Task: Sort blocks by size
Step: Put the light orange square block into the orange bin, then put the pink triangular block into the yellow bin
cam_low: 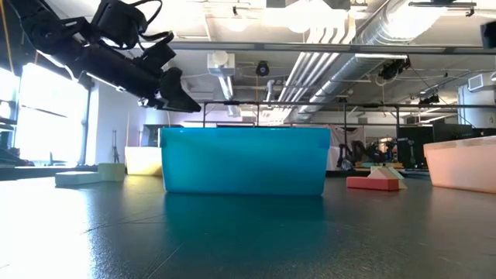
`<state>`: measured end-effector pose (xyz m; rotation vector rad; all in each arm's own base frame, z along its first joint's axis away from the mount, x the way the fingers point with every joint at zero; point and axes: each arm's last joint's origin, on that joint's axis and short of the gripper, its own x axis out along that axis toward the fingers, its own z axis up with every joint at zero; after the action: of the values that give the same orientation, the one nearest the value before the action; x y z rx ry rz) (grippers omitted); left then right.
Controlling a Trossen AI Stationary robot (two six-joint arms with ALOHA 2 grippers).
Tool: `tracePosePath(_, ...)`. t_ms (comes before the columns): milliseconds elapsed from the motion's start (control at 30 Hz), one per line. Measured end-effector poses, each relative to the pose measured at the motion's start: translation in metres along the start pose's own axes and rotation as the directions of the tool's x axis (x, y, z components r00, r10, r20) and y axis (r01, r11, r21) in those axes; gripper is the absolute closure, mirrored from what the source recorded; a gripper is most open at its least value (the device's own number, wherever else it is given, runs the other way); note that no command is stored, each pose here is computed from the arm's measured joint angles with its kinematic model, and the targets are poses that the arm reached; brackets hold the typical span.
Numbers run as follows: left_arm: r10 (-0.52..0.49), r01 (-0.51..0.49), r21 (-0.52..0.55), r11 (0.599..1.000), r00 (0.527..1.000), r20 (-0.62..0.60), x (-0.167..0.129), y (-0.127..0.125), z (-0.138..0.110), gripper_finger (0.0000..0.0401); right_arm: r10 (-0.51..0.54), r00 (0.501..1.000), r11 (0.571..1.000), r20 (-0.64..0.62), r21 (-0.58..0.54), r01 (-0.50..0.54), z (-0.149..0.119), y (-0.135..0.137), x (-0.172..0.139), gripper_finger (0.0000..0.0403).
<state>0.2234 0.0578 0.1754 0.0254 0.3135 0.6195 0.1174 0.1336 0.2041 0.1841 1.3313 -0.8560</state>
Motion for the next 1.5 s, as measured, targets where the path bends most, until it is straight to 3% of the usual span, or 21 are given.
tracePosePath(200, 0.0, 0.0, -0.006, 1.0, 1.0, 0.001, 0.0, 0.0, 0.0, 0.0245, -0.01, 1.0, 0.998, -0.005, 0.054, 0.011, -0.002, -0.001, 0.007, 0.0253)
tracePosePath(500, 0.0, 0.0, -0.006, 1.0, 1.0, 0.001, 0.0, 0.0, 0.0, 0.0245, -0.054, 0.999, 0.997, -0.009, 0.053, 0.054, -0.002, -0.005, 0.006, 0.0179)
tracePosePath(700, 0.0, 0.0, -0.006, 1.0, 1.0, 0.002, 0.0, 0.0, 0.0, 0.0245, -0.059, 0.998, 0.997, -0.009, 0.051, 0.059, -0.002, -0.005, 0.006, 0.017)
tracePosePath(867, 0.0, 0.0, -0.015, 1.0, 1.0, 0.006, 0.0, 0.0, 0.001, 0.0245, -0.015, 0.999, 0.999, 0.049, 0.046, 0.013, 0.0, -0.001, 0.006, 0.0169)
tracePosePath(1033, 0.0, 0.0, -0.04, 0.999, 1.0, 0.012, 0.0, 0.0, 0.001, 0.0245, 0.097, 0.98, 0.995, 0.172, -0.025, -0.094, 0.003, 0.009, 0.005, 0.0169)
tracePosePath(1233, -0.029, 0.034, -0.082, 0.996, 0.998, 0.056, 0.0, -0.001, 0.006, 0.0245, 0.237, 0.894, 0.971, 0.38, -0.102, -0.214, 0.009, 0.025, 0.0, 0.0169)
tracePosePath(1367, -0.092, 0.105, -0.12, 0.987, 0.99, 0.11, -0.001, -0.002, 0.011, 0.0245, 0.303, 0.767, 0.952, 0.566, -0.138, -0.274, 0.014, 0.037, -0.007, 0.0169)
tracePosePath(1500, -0.19, 0.215, -0.189, 0.958, 0.972, 0.139, -0.002, -0.006, 0.014, 0.0245, 0.367, 0.65, 0.927, 0.665, -0.205, -0.314, 0.018, 0.051, -0.017, 0.0169)
